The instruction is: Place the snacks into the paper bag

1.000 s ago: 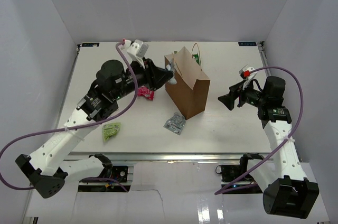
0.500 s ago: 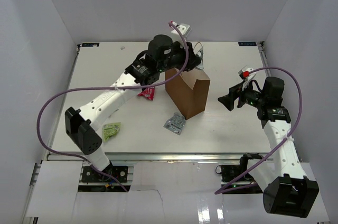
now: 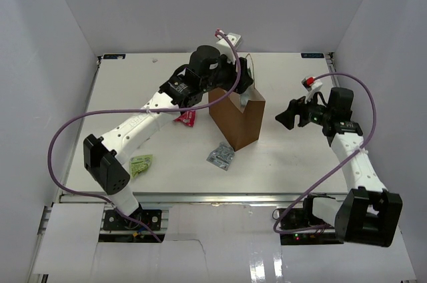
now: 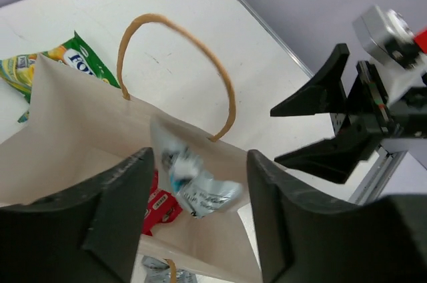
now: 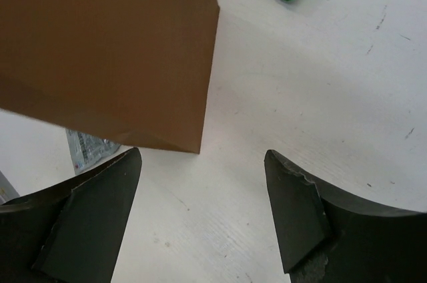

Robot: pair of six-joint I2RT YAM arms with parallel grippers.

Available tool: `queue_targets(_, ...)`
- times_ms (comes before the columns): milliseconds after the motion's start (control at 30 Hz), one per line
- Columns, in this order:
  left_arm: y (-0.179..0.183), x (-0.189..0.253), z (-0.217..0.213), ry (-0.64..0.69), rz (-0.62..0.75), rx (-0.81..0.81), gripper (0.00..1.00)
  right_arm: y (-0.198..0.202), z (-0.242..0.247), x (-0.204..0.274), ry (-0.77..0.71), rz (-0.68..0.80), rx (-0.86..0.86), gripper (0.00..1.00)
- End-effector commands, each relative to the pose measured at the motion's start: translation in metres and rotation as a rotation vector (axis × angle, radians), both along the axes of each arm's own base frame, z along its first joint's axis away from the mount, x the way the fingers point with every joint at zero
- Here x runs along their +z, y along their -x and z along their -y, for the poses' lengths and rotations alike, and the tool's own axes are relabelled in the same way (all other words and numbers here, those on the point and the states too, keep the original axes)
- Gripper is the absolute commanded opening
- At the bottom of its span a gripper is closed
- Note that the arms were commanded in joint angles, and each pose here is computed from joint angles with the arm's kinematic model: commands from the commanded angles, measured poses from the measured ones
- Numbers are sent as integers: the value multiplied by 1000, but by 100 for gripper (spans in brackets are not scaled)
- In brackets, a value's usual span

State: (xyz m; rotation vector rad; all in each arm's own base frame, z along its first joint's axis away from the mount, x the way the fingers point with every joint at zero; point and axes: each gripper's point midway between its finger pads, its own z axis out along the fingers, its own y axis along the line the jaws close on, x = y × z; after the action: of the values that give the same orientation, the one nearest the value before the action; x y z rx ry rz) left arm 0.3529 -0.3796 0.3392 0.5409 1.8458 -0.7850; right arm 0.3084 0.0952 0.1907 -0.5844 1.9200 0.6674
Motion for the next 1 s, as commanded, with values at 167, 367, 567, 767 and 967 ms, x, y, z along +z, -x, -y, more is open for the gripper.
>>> queue_targets(167, 16, 74, -21, 125, 94, 34, 81, -105, -5, 3, -87, -217, -198, 77)
queue_targets(367, 49, 124, -42, 258, 132, 9, 88, -190, -42, -33, -82, -384, -229, 77)
queue_targets(567, 74, 128, -99, 358, 115, 170, 92, -257, -85, -51, -174, -399, -174, 81)
queue_targets(767, 101, 91, -157, 345, 17, 339, 93, -286, -109, -87, -171, -381, -211, 79)
queue_targets(967, 120, 72, -184, 396, -35, 401, 94, -288, -112, -123, -127, -434, -333, 73)
